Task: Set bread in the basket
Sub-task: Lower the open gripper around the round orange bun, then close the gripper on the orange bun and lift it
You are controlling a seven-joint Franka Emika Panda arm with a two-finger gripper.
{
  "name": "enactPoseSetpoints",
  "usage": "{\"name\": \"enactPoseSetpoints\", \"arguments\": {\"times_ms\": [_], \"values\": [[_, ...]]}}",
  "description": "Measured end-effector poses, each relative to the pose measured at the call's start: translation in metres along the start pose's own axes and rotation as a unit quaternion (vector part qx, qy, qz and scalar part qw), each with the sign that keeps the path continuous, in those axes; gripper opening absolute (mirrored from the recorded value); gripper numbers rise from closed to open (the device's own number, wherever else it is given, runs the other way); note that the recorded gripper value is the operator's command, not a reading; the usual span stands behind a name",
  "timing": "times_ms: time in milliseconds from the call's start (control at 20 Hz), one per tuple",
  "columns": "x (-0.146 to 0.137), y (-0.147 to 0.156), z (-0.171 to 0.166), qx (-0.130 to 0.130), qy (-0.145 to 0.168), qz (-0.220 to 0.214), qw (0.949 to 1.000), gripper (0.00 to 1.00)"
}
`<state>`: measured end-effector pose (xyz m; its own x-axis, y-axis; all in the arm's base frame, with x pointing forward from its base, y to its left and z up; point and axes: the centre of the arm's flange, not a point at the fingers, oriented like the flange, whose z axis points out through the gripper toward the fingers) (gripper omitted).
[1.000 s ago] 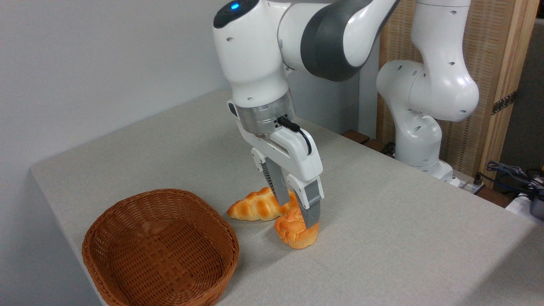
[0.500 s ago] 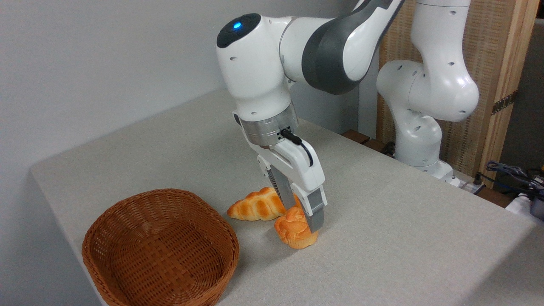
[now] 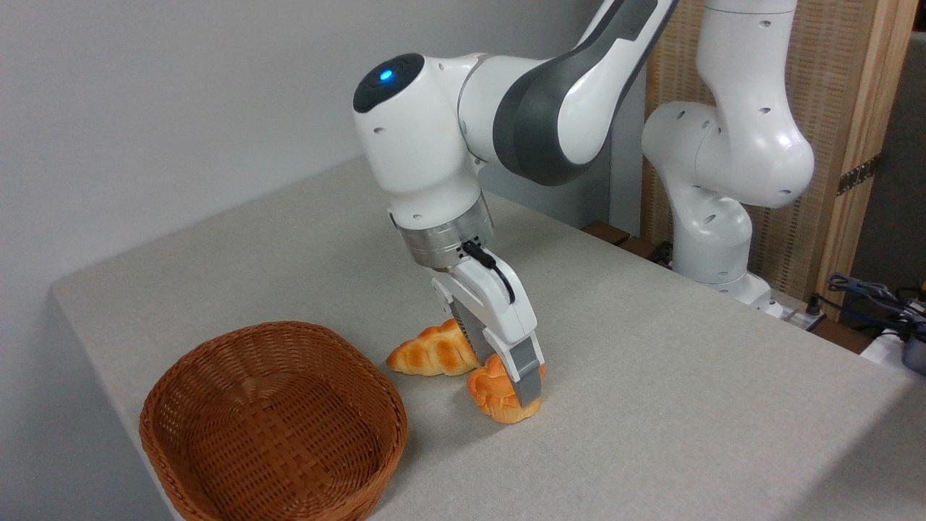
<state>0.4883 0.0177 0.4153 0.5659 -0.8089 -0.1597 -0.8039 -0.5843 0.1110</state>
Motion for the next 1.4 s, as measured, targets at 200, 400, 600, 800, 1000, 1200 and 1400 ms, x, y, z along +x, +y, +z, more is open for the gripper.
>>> {"name": "enactPoseSetpoints", "arguments": {"times_ms": [200,400,600,800,1000,1200,1400], "values": [[0.001,-0.001,0.004,-0.003,-0.003,0.000,1.0000,0.80],[0.002,-0.002,0.006,-0.005,-0.004,0.000,1.0000,0.45],[0.002,-0.002,0.007,-0.006,-0.005,0.000,1.0000,0.45],[0.002,-0.002,0.007,-0.005,-0.005,0.000,1.0000,0.45],[0.002,-0.003,0.003,-0.002,-0.002,0.000,1.0000,0.45],[0.004,-0.007,-0.015,0.016,0.011,-0.001,0.9998,0.45],[0.005,-0.013,-0.046,0.042,0.030,-0.004,0.9986,0.46]]}}
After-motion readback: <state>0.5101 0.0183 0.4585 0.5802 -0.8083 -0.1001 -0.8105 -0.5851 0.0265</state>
